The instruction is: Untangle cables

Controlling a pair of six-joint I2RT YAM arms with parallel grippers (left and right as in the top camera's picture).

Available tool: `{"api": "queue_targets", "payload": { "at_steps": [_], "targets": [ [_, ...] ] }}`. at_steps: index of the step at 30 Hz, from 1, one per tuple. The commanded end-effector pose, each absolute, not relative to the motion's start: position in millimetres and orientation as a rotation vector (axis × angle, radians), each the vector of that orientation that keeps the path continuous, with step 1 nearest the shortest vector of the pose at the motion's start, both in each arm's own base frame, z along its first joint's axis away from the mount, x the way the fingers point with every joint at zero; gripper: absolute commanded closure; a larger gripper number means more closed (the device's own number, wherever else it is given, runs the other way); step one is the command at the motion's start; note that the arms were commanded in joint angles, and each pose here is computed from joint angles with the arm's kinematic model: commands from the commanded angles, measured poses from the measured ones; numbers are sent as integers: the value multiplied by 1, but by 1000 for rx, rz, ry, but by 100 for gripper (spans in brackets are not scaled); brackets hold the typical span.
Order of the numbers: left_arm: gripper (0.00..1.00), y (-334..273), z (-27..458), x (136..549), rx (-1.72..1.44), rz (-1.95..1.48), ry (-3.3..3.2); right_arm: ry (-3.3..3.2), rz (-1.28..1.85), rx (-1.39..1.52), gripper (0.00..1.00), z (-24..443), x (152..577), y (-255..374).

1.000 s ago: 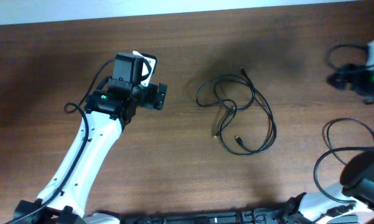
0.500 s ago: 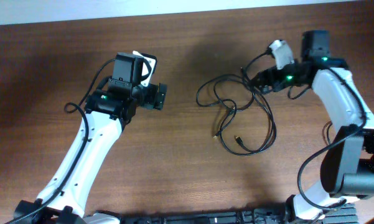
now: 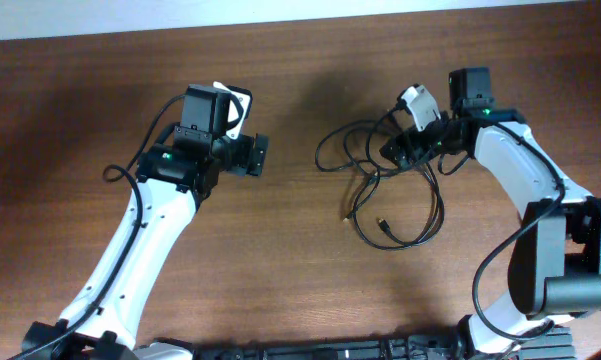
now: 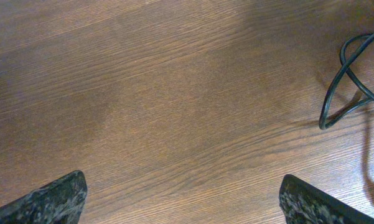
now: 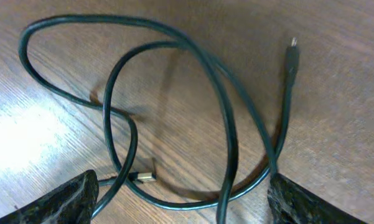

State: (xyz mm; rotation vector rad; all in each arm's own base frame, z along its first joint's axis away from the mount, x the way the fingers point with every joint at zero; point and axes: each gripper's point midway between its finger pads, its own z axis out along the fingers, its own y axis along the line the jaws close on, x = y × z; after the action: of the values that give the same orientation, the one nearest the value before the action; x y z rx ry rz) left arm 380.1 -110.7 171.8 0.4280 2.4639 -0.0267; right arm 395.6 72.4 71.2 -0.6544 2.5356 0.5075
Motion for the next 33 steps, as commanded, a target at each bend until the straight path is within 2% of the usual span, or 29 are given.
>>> {"api": "queue_targets", "payload": {
  "at_steps": [1,2,4,8,9,10,18,22,26,30,33],
  "targets": [
    [1,-111,177,381,446,-22,2447,2552,532,-668,16,61,386,76],
    [1,-111,177,381,446,-22,2447,2560,535,-667,17,58,383,76],
    [1,-111,177,381,446,-22,2447,2573,542,-666,23,54,379,76],
    [1,-111,177,381,446,-22,2447,2571,559,-666,47,53,377,77],
    [1,-111,177,381,446,-22,2447,2564,576,-668,69,54,377,80],
    [1,-111,177,381,446,-22,2447,2556,595,-670,96,55,376,82],
    [1,-112,177,381,446,-22,2447,2494,666,-680,96,69,383,91],
    [1,-111,177,381,445,-22,2446,2412,712,-694,96,100,397,99],
    [1,-112,177,381,446,-22,2447,2234,727,-741,96,178,422,109],
    [1,-111,177,381,446,-22,2447,1939,664,-801,96,308,439,118],
    [1,-112,177,381,446,-22,2447,1727,553,-825,96,406,436,119]
  ]
}}
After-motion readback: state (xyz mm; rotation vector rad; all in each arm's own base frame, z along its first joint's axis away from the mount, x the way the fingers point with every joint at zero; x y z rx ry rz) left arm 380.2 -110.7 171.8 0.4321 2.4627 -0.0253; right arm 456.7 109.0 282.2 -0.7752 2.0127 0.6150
